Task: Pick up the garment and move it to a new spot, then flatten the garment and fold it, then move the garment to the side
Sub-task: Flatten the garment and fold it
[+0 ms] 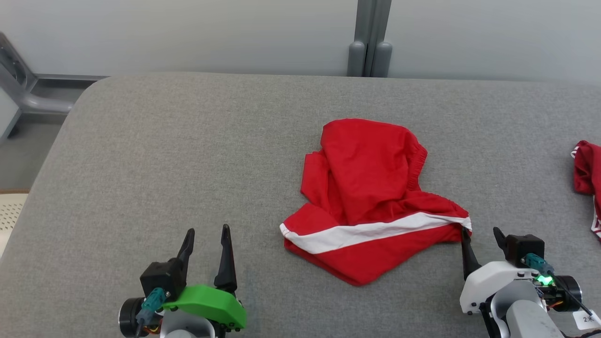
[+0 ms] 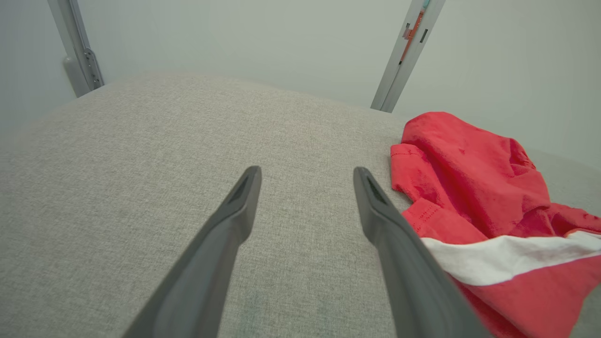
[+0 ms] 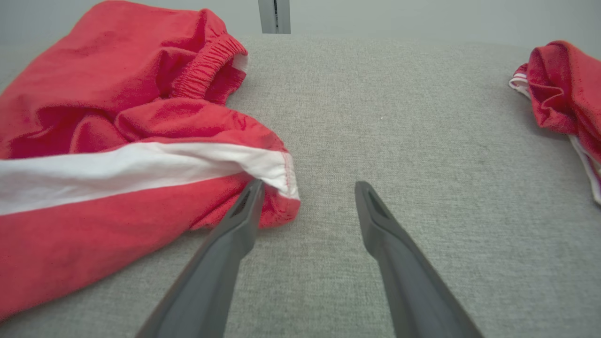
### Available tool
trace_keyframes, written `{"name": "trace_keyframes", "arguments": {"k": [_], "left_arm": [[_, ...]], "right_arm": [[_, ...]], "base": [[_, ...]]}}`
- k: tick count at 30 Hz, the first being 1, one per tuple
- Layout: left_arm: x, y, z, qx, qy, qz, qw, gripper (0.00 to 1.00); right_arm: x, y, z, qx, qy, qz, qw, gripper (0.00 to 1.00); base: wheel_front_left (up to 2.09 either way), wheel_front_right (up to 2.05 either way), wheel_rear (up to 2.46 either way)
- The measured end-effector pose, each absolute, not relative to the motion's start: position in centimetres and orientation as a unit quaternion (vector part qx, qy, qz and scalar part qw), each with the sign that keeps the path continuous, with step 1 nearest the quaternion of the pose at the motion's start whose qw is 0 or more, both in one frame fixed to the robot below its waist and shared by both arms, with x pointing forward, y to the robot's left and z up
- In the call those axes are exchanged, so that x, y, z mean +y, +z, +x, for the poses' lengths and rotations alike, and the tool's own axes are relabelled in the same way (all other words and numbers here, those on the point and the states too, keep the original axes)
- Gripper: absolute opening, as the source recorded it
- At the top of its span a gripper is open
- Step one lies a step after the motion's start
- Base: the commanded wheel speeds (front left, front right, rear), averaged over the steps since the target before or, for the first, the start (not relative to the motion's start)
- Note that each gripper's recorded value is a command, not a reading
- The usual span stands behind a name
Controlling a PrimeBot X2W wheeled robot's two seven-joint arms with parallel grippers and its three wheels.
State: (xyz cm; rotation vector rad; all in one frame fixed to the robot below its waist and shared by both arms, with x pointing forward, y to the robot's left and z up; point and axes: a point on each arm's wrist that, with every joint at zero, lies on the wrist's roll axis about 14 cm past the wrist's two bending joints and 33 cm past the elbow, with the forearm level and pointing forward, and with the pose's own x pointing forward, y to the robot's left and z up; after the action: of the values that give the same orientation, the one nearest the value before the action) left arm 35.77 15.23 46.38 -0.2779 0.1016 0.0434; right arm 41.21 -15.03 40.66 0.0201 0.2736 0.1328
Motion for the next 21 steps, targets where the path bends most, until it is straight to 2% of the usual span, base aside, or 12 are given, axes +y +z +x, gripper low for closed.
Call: {"name": "trace_keyframes", "arguments": {"k": [12,21], "left_arm": [[13.3,48.5,35.6,0.017,-0.023,-0.153,0.988,1.00],[12.8,48.8,34.6,0.010,-0.033,-0.146,0.989,1.00]], "right_arm": [[-15.8,46.7,40.0,0.033,0.060,0.016,0.998,1.00],[-15.0,49.7,38.1,-0.012,0.072,0.040,0.997,1.00]], "base": [[0.00,0.00,0.00],[0.00,0.00,0.00]]}}
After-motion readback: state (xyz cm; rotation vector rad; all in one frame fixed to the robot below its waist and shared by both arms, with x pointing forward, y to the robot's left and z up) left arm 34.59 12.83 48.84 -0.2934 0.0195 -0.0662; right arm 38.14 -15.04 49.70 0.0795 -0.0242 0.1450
